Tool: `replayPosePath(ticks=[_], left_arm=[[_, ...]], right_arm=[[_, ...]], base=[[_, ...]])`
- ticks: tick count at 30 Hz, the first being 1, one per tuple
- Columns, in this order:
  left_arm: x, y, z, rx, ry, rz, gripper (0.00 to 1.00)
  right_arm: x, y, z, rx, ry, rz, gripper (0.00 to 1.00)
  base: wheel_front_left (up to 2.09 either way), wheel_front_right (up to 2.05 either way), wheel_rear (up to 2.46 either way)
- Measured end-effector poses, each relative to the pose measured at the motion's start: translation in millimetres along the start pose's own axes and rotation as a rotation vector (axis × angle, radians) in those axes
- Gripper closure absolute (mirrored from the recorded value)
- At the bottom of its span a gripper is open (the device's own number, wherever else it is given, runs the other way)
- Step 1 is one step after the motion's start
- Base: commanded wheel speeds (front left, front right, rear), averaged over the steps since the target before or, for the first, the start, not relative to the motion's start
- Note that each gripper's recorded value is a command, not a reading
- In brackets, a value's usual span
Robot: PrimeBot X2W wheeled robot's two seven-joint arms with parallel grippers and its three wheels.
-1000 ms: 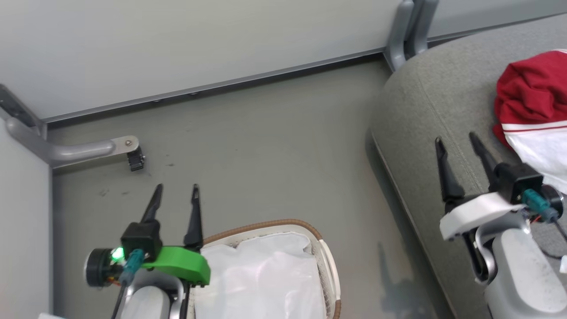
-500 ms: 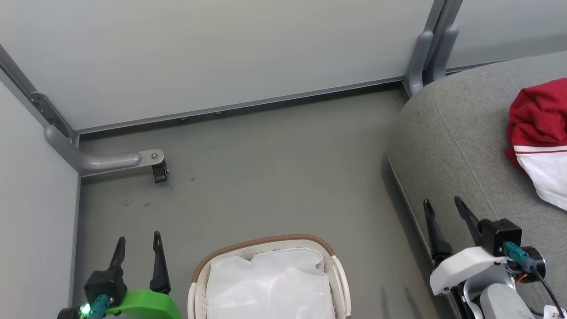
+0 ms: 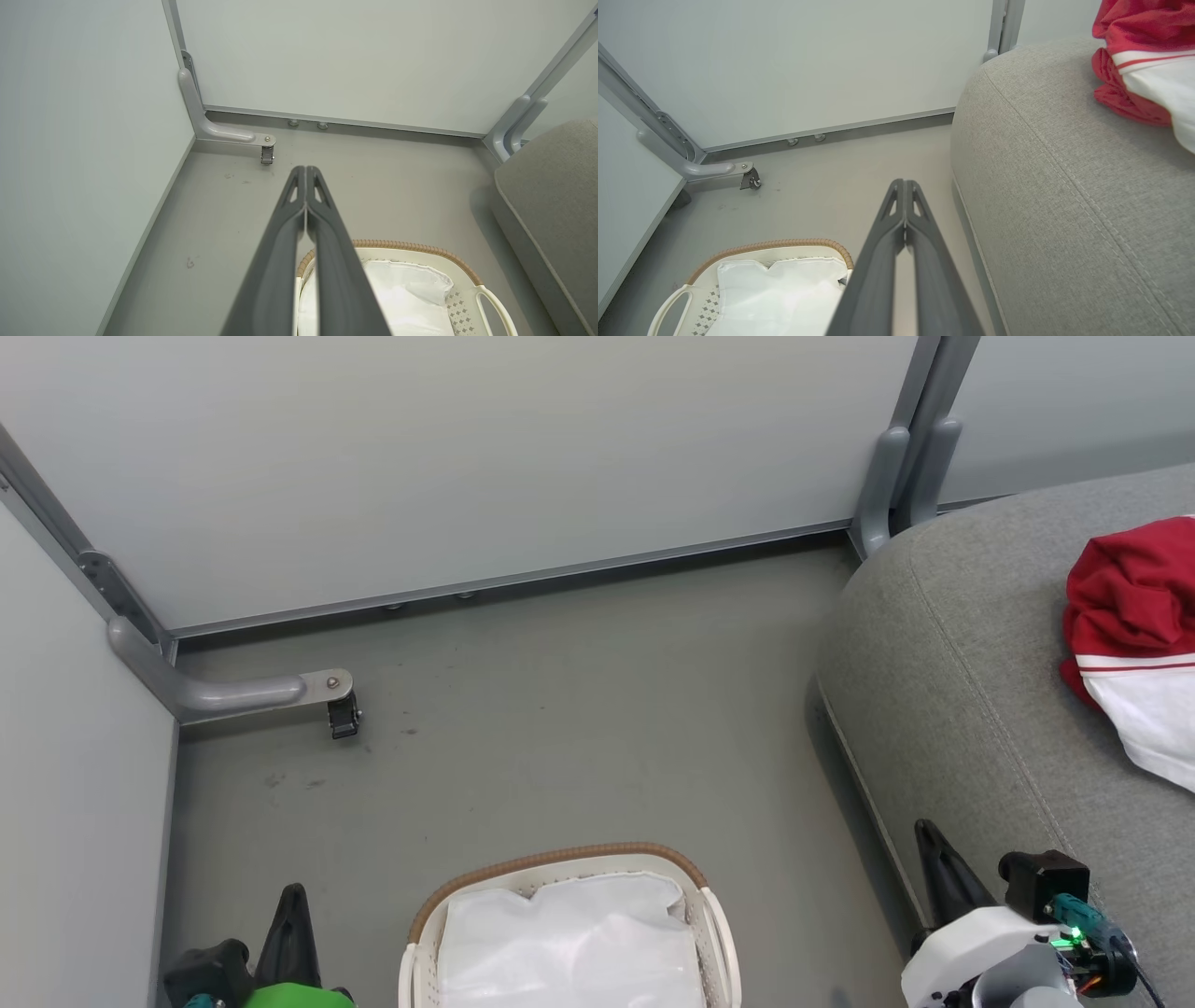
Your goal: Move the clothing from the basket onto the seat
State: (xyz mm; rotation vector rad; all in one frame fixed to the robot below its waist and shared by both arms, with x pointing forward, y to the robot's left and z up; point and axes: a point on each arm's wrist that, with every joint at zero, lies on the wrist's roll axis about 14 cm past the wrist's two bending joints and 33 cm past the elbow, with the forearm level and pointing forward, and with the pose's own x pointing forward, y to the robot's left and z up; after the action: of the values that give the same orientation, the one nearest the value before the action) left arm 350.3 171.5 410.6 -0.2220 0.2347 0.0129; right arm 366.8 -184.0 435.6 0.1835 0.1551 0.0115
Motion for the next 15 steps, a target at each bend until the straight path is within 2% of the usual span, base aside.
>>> replayPosePath(ticks=[15], left_arm=[[1,10,7,-0.269,0.005,0.053,1.00]], right_arm=[[3,-8,10,0.274,-0.019,-0.052,1.00]], base=[[0.00,0.00,0.00]])
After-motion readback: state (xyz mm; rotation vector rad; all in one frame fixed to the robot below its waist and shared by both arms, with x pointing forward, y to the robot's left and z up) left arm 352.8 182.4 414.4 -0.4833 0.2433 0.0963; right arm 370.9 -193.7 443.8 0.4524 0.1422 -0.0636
